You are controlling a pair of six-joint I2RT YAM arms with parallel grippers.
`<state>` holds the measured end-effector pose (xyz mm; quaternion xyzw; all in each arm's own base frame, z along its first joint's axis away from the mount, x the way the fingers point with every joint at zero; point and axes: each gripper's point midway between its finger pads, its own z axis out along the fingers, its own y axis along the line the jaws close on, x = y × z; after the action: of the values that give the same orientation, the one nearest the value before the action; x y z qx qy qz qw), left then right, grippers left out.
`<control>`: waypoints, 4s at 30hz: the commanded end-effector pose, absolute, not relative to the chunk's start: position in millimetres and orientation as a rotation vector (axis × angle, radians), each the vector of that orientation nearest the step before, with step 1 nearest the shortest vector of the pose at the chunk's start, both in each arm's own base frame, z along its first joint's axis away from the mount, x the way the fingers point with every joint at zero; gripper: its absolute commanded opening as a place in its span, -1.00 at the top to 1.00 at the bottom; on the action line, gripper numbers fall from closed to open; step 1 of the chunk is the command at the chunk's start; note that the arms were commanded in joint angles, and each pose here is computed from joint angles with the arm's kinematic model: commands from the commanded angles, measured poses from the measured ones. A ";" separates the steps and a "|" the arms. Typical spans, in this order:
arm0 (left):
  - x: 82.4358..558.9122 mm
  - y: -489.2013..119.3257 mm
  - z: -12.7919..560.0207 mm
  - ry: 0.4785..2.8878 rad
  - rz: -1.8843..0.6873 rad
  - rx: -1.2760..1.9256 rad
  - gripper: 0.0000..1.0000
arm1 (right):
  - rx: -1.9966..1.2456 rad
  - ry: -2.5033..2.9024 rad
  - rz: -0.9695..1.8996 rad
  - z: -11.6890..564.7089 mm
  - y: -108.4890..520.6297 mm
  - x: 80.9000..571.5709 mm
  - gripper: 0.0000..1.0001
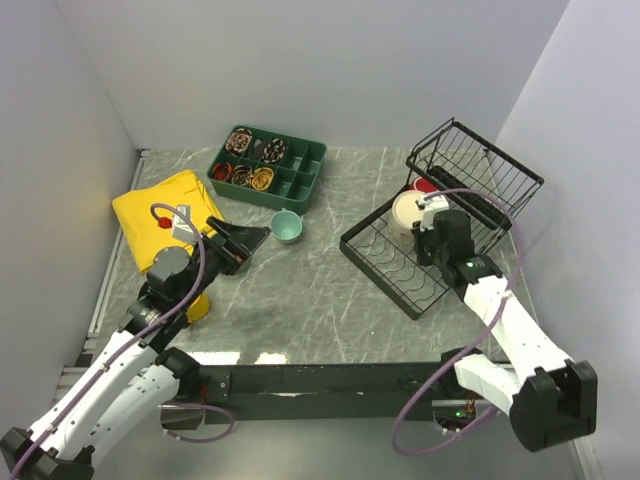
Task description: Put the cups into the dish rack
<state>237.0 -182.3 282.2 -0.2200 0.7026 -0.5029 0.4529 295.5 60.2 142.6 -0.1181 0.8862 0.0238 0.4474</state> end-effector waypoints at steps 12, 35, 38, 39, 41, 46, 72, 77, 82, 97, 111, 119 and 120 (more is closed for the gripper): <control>231.9 -176.4 277.8 1.716 -1.253 -0.572 -0.93 | -0.186 1.941 0.059 185.8 83.9 368.1 1.00; 234.1 -168.5 274.5 1.708 -1.211 -0.607 -0.93 | -0.164 1.983 -0.041 149.7 80.3 402.5 0.99; 234.1 -168.5 272.8 1.712 -1.210 -0.611 -0.93 | -0.153 1.979 -0.048 146.9 79.4 405.5 0.92; 234.3 -168.6 271.2 1.714 -1.210 -0.612 -0.93 | -0.148 1.985 -0.050 144.0 79.4 406.6 0.88; 234.0 -169.5 271.5 1.712 -1.219 -0.613 -0.93 | -0.146 1.986 -0.051 142.7 79.6 408.1 0.83; 233.8 -168.8 269.8 1.712 -1.218 -0.619 -0.93 | -0.144 2.016 -0.033 135.0 84.3 413.0 0.53; 234.4 -170.6 274.3 1.709 -1.224 -0.605 -0.93 | -0.332 2.085 0.265 138.7 130.7 387.1 -0.13; 233.7 -169.1 273.1 1.716 -1.208 -0.600 -0.93 | -0.328 2.104 0.250 136.2 129.7 393.9 -0.12; 234.6 -171.7 261.0 1.759 -1.176 -0.569 -0.93 | -0.389 2.071 0.216 148.8 123.8 383.3 -0.13; 268.7 -194.2 221.9 2.049 -0.908 -0.329 -0.95 | -0.892 1.816 0.368 223.3 144.2 295.0 -0.32; 346.9 -198.6 138.9 2.382 -0.434 -0.426 -0.69 | -0.800 1.730 0.497 262.5 127.1 271.1 -0.42; 368.0 -198.6 107.6 2.428 -0.365 -0.472 -0.41 | -0.770 1.738 0.516 254.5 120.2 268.8 -0.43; 369.6 -198.3 106.3 2.428 -0.364 -0.471 -0.37 | -0.770 1.735 0.522 254.7 120.7 268.6 -0.43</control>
<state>353.3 -201.3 97.8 -0.1738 0.9290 -0.1424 0.2942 273.1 116.2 247.9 -0.3231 0.7488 0.2031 0.5419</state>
